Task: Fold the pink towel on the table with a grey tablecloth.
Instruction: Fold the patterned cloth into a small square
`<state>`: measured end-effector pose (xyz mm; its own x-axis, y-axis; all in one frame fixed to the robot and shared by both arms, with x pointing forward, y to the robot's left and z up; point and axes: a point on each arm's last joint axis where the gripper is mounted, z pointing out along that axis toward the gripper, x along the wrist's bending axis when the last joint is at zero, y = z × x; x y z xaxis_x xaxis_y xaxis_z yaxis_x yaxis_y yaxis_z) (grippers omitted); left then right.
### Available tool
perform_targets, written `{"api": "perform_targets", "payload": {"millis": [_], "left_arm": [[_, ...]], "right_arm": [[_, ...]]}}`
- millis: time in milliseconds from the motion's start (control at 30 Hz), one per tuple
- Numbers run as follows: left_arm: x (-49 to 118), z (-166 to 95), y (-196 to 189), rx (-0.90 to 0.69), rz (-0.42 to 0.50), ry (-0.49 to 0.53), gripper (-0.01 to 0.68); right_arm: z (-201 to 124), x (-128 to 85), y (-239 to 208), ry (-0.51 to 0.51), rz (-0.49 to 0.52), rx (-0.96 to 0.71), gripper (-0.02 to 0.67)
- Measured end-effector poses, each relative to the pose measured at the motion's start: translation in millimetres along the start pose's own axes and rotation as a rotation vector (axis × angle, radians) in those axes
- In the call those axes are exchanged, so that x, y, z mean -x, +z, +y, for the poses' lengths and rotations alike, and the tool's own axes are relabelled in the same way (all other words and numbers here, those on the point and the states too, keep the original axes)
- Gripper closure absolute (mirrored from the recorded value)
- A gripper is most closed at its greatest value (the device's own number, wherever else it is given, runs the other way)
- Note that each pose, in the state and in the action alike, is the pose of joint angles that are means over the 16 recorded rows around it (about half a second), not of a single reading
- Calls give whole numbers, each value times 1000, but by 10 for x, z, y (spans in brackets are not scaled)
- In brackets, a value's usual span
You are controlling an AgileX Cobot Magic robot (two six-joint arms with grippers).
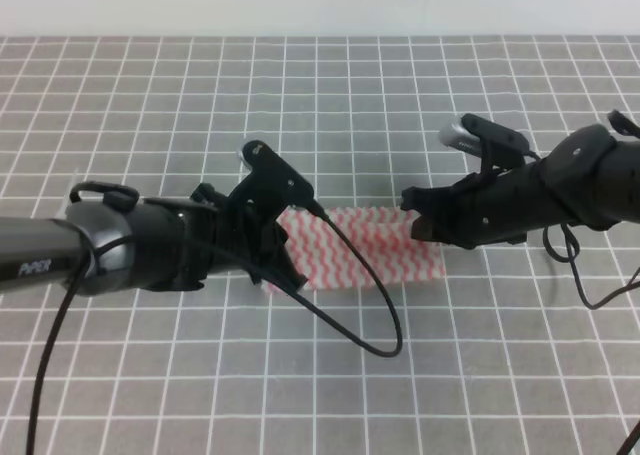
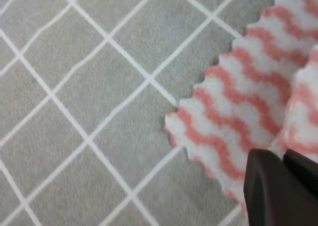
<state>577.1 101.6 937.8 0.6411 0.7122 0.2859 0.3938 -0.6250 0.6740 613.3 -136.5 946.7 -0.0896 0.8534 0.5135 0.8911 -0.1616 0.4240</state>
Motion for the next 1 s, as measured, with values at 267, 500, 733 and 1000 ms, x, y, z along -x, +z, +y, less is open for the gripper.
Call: {"api": "perform_targets", "payload": {"millis": [267,500,733,1000], "left_arm": [[-17,44,36,13,-2,-3,677],[-20,22,90,0,2,0,677],[-35,-18,123,-18,12,6,676],[-50,-37,135,-28,22,7,600]], "right_arm": [[34,23,3,7,-1,7,663],[44,27,27,8,0,5,662],[45,32,42,10,-1,3,662],[48,31,39,10,-1,5,662]]}}
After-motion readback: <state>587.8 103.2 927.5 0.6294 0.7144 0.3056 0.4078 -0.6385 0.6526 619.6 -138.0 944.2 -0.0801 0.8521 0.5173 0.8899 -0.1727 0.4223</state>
